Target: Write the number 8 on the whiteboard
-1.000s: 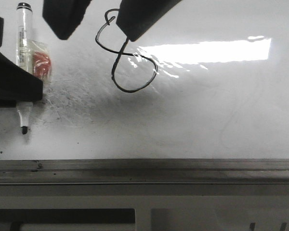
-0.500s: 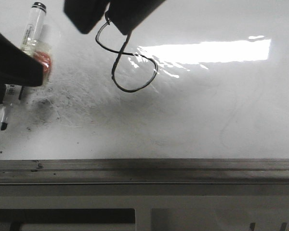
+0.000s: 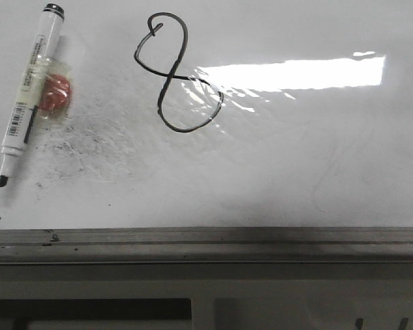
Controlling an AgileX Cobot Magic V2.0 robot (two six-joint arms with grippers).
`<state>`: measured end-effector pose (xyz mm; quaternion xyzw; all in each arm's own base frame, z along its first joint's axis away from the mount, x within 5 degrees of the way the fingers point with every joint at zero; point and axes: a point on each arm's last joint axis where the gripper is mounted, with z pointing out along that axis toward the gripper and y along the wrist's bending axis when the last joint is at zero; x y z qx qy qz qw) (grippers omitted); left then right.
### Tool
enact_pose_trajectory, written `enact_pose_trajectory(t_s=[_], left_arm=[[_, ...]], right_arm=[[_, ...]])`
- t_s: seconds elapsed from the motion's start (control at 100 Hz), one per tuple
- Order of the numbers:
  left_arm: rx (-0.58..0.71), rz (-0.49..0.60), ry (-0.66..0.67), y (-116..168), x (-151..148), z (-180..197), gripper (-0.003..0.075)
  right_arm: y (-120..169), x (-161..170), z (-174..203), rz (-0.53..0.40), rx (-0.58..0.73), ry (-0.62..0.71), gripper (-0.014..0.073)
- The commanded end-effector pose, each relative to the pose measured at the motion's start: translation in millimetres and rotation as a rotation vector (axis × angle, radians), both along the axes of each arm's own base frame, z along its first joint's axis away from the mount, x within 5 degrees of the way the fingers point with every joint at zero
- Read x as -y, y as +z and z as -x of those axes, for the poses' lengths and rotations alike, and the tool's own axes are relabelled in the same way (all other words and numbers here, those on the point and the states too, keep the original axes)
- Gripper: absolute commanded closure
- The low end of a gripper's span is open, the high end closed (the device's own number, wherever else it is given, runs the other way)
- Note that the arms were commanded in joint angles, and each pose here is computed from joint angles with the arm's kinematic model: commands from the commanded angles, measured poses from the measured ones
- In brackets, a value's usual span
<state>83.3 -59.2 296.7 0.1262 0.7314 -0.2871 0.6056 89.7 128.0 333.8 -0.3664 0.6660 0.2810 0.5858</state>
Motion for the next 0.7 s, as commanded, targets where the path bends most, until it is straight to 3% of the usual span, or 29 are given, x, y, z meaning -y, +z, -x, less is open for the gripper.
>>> enact_pose_trajectory(t_s=[0.0, 0.12, 0.13, 0.32, 0.69], left_arm=[[0.140, 0.013, -0.026, 6.3, -4.9, 9.8, 0.0741], [0.177, -0.022, -0.026, -16.2, -12.8, 19.7, 0.0741], [0.181, -0.019, -0.026, -16.9, -13.6, 20.8, 0.0741], [0.165, 0.029, -0.028, -35.3, -18.8, 28.2, 0.0741], [0.154, 0.021, -0.029, -41.0, -18.4, 27.9, 0.0741]], right_arm=[[2.7, 14.7, 14.1, -0.147, 0.116, 0.038, 0.0657], [-25.4, 36.3, 28.4, -0.200, 0.061, 0.029, 0.0657], [-27.0, 40.7, 24.4, -0.199, 0.067, -0.023, 0.0657], [-67.0, 61.8, 40.5, -0.206, 0.084, -0.022, 0.0657], [-88.5, 69.2, 45.7, -0.190, 0.073, -0.027, 0.0659]])
